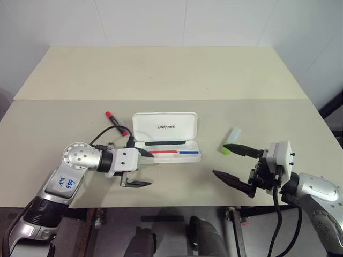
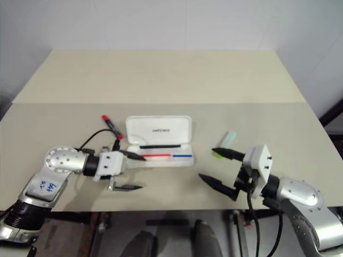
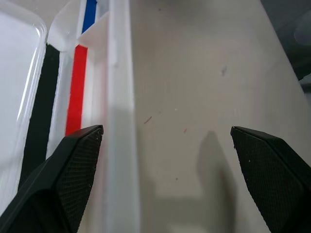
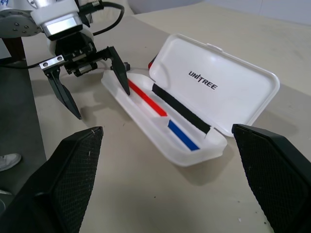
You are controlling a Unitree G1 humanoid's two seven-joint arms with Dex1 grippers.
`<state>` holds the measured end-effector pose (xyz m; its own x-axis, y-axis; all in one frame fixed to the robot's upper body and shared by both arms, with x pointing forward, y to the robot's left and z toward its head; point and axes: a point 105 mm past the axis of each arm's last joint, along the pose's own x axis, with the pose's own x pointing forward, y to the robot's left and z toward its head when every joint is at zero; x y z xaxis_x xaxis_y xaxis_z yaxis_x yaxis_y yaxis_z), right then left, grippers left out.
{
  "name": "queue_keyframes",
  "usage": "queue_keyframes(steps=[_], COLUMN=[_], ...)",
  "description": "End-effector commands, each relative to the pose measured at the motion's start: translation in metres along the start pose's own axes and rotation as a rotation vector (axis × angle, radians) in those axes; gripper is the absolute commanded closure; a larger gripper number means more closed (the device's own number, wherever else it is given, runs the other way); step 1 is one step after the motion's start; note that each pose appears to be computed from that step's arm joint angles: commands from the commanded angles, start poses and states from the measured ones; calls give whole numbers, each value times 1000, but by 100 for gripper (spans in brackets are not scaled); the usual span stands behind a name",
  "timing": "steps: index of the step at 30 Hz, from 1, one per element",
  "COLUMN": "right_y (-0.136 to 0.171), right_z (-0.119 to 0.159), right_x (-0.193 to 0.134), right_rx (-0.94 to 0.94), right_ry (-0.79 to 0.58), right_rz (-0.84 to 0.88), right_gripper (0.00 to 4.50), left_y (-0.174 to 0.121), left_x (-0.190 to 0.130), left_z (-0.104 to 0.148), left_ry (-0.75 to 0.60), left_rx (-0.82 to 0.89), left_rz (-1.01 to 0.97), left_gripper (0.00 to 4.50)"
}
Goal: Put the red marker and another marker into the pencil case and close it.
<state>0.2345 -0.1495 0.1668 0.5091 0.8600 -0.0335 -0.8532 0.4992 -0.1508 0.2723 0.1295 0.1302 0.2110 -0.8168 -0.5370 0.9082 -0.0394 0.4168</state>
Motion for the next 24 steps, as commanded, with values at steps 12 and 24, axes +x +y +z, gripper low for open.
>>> queue_keyframes(steps=[12, 24], right_y=[-6, -11], right_z=[9, 10], right_x=[7, 9], right_rx=[-40, -40], right_ry=[-23, -18], right_rz=[47, 66], right_gripper=[0, 0], left_y=[-24, -21], left_x=[-3, -13], left_z=[17, 41], left_ry=[-41, -95], left_rx=[-53, -75], left_rz=[-19, 22], left_gripper=[2, 2])
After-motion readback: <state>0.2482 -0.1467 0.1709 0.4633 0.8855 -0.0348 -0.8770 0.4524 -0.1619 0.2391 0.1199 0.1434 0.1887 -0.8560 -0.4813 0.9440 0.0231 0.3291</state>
